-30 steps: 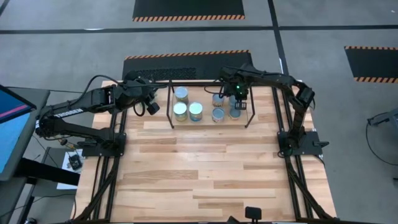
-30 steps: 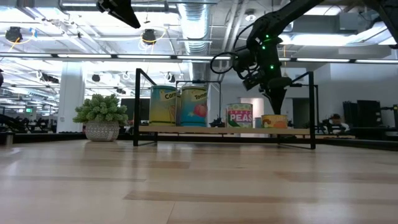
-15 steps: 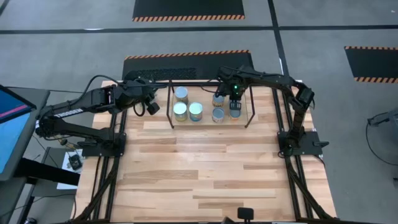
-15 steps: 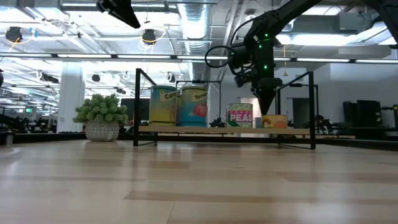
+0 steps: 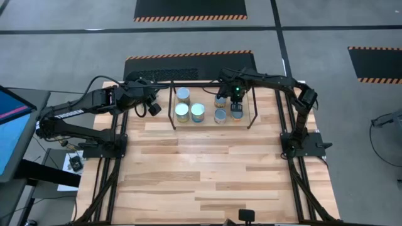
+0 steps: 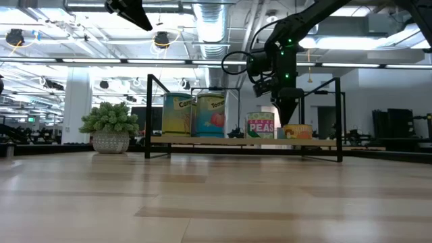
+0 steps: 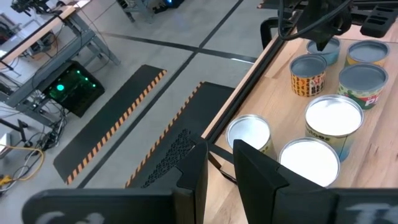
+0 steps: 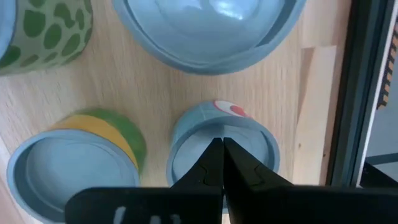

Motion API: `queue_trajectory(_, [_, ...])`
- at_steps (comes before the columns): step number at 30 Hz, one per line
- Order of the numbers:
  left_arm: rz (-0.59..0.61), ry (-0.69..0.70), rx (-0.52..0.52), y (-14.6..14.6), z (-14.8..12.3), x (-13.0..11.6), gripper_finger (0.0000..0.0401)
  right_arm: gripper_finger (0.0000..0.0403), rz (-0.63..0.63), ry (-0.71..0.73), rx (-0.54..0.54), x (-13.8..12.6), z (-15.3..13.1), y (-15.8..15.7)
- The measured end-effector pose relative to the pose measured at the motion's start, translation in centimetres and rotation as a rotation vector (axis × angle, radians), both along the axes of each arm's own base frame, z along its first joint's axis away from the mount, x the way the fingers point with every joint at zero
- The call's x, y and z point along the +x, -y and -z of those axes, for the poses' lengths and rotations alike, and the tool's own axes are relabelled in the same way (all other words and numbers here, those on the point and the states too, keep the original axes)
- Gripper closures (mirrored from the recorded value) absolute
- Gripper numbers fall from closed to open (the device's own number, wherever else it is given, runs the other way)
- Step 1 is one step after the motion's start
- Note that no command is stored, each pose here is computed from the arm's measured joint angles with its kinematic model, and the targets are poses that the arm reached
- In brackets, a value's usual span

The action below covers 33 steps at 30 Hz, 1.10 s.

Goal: Pick and place cans onto a shelf
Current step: Adjust the canned goods on the shelf

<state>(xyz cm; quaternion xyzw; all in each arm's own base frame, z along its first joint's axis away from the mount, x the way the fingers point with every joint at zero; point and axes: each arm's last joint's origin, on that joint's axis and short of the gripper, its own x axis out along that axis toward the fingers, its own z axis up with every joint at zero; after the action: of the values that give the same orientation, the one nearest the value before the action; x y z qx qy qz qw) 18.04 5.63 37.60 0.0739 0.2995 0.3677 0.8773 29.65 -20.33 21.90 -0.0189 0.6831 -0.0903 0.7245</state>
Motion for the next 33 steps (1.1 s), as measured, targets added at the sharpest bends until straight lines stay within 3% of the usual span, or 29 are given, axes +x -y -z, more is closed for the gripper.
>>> queue_trajectory(22, [0.001, 0.000, -0.001, 0.00, 0.01, 0.00, 0.0333, 0.0378, 0.019, 0.062, -0.006, 0.53, -0.07, 0.11])
queue_trajectory(33, [0.004, -0.004, 0.002, 0.00, 0.00, 0.00, 0.0333, 0.0384, 0.024, 0.005, 0.017, 0.11, -0.57, -0.15])
